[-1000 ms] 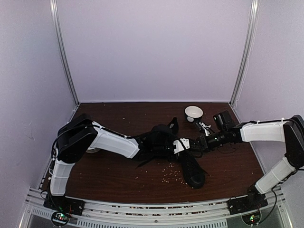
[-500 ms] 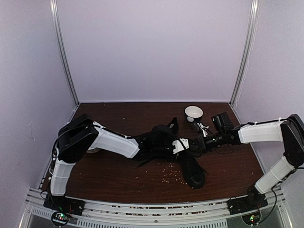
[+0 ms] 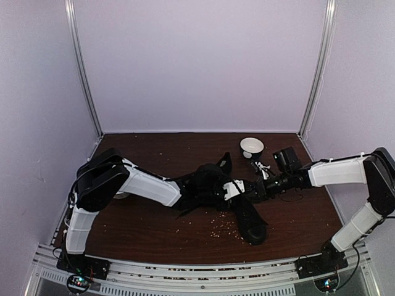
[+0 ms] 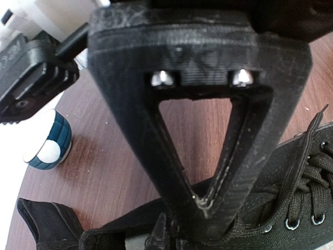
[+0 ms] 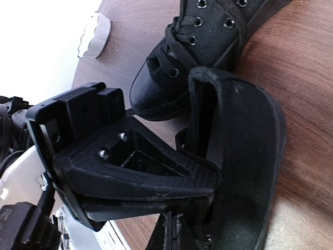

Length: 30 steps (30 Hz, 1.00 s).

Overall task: Tie the shoes
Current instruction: Adjust the loop with the shoelace on the shoe.

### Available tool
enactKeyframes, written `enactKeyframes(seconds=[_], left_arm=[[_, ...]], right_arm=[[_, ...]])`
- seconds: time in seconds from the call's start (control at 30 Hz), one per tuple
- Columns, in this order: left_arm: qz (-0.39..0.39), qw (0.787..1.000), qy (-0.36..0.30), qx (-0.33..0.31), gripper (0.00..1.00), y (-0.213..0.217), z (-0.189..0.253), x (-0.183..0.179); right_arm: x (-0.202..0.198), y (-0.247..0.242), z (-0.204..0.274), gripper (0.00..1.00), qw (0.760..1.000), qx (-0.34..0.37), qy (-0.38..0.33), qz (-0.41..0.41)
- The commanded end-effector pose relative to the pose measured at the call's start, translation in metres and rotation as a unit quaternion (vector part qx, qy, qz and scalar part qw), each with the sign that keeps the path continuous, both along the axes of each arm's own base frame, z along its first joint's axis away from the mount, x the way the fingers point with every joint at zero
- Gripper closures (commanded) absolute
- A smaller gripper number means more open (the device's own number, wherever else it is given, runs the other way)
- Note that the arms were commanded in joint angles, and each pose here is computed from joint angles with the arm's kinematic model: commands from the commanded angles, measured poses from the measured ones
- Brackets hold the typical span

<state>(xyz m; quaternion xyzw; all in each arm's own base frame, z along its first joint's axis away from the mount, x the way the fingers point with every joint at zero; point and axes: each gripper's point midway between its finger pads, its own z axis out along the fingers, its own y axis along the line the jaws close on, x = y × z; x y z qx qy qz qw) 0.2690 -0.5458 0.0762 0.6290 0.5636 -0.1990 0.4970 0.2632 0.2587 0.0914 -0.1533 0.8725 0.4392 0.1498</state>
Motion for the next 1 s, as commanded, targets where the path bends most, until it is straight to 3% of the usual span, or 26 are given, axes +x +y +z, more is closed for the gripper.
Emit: enactKeyframes(seconds=[0.0, 0.5, 0.77, 0.97], left_arm=[[-0.003, 0.998, -0.031, -0.056, 1.0, -0.006, 0.039, 0.0], [-0.004, 0.998, -0.034, -0.046, 0.96, -0.003, 0.035, -0.001], [-0.006, 0.999, -0.028, -0.045, 0.95, -0.005, 0.033, -0.001], [-0.007, 0.998, -0.027, -0.048, 0.95, -0.007, 0.035, -0.001]], right_arm=[[0.01, -0.016, 0.009, 1.0, 0.999, -0.018, -0.03, -0.028], [0.009, -0.018, 0.016, 1.0, 0.999, -0.009, -0.037, -0.01], [-0.002, -0.007, 0.033, 0.79, 0.998, 0.021, -0.057, 0.022], [-0.002, -0.007, 0.013, 0.77, 0.998, -0.016, -0.051, 0.019]])
